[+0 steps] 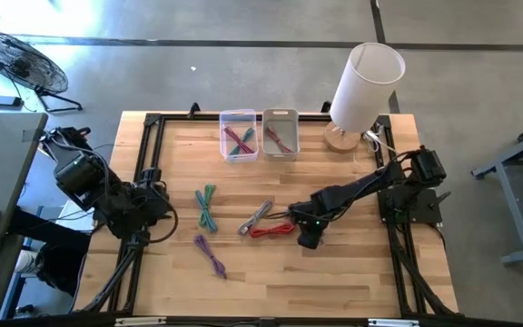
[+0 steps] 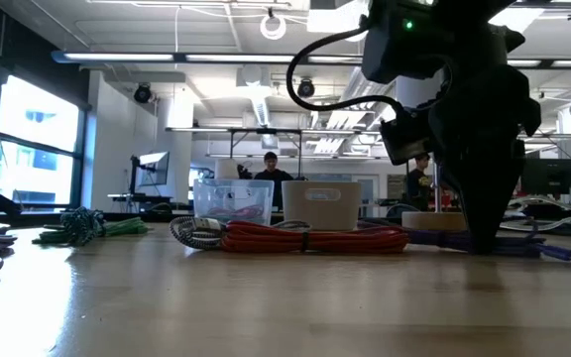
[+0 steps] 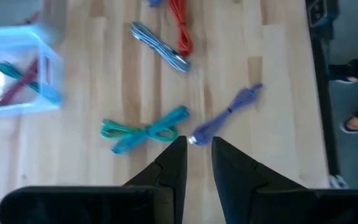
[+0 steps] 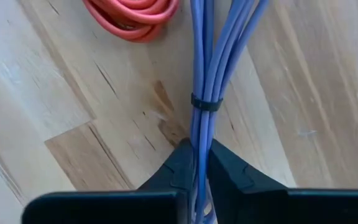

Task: Pick & Place USB Port
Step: Put the violet charger cable into the gray bin

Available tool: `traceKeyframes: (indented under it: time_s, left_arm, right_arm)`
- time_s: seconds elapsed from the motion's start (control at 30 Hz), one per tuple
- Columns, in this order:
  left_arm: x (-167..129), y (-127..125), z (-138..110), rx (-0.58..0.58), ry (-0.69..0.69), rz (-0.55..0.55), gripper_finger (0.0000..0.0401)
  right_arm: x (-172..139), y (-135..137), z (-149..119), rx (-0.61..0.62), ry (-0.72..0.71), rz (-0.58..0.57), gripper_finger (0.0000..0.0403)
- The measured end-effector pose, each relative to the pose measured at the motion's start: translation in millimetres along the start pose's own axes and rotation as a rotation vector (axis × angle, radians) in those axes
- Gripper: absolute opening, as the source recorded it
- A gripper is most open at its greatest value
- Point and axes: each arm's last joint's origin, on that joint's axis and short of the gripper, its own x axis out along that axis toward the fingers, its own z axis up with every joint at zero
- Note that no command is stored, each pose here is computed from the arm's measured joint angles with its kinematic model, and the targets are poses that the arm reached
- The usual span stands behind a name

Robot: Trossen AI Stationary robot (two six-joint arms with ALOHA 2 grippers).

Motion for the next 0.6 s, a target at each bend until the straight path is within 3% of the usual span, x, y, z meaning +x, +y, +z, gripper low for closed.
traceKeyframes:
  time_s: [0.17,0.37,0.47,0.6]
  left_arm:
    - [1,-1,0,0.026,0.000,0.005,0.0072]
    - [0,4,3,-0.078,-0.110,0.144,0.0072]
    - [0,5,5,-0.086,-0.155,0.199,0.0072]
    - [-1,7,5,-0.006,-0.187,0.258,0.0072]
  right_arm:
    - [-3,-2,-1,-0.025,0.009,0.001,0.0021]
    - [-27,4,-21,-0.011,0.013,0.003,0.0020]
    - [-62,16,-24,-0.008,-0.037,0.020,0.0019]
    - [-117,26,-21,-0.017,-0.163,0.026,0.0019]
